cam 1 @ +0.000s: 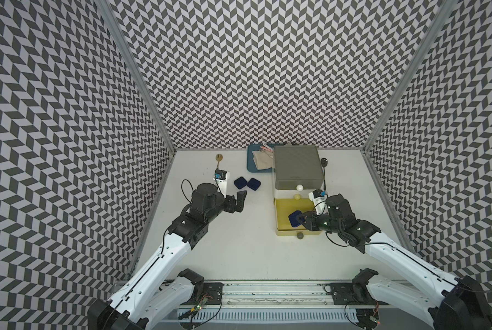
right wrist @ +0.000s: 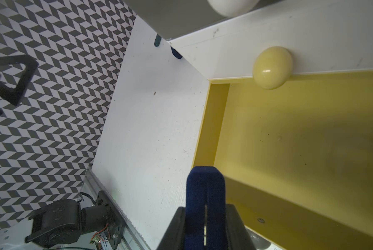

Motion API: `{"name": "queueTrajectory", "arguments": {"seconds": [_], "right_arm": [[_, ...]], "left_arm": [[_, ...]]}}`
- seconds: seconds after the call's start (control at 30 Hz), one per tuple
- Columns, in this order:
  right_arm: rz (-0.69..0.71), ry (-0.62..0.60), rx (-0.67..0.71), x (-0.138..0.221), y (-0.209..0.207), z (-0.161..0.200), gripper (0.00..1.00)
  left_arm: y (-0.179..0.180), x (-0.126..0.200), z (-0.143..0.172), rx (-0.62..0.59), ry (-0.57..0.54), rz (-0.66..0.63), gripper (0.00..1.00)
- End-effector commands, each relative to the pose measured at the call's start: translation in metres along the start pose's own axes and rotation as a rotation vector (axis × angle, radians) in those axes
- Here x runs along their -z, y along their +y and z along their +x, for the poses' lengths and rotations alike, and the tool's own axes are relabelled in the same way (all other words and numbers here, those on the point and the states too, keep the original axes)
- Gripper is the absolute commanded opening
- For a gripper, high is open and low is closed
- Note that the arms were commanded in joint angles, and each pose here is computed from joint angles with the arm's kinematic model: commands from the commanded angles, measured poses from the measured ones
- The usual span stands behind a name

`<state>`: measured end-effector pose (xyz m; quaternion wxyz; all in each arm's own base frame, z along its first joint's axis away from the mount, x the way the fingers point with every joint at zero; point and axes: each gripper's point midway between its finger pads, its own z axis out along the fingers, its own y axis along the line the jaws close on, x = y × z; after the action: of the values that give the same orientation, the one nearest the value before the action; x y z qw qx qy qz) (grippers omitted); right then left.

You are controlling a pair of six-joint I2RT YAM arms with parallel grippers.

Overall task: Place the brooch boxes into the drawer by color
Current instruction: Place the brooch box in the drawer.

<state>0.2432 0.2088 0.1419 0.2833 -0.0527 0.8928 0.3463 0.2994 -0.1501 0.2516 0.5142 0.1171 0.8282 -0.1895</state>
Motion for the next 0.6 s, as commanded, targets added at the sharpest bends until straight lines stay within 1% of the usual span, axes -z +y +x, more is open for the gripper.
{"name": "queueTrajectory", "arguments": {"seconds": [0.0,0.03,0.1,0.17,0.33,0.57], "right_arm": [[-0.027,-0.076,0.006,-0.011,0.005,-0.022,0.17],[-0.022,-0.067,0.003,-0.016,0.002,-0.020,0.17],[-0.057,-0.032,-0.005,-0.024,0.005,-0.014,0.16],[-0.066,-0.031,-0.013,-0.029,0.005,-0.014,0.15],[-0.058,-0.033,-0.019,-0.039,0.000,-0.015,0.15],[-0.039,0.007,-0.029,-0.052,-0.011,-0.001,0.15]], "left_arm": [[-0.004,0.006,-0.010,-0.009,-0.052,0.046,1.00],[-0.004,0.006,-0.008,-0.009,-0.051,0.045,1.00],[-0.002,0.006,-0.005,-0.010,-0.052,0.043,1.00],[0.000,0.006,-0.003,-0.009,-0.051,0.040,1.00],[0.000,0.006,-0.002,-0.008,-0.050,0.043,1.00],[-0.002,0.003,0.001,-0.002,-0.039,0.059,1.00]]}}
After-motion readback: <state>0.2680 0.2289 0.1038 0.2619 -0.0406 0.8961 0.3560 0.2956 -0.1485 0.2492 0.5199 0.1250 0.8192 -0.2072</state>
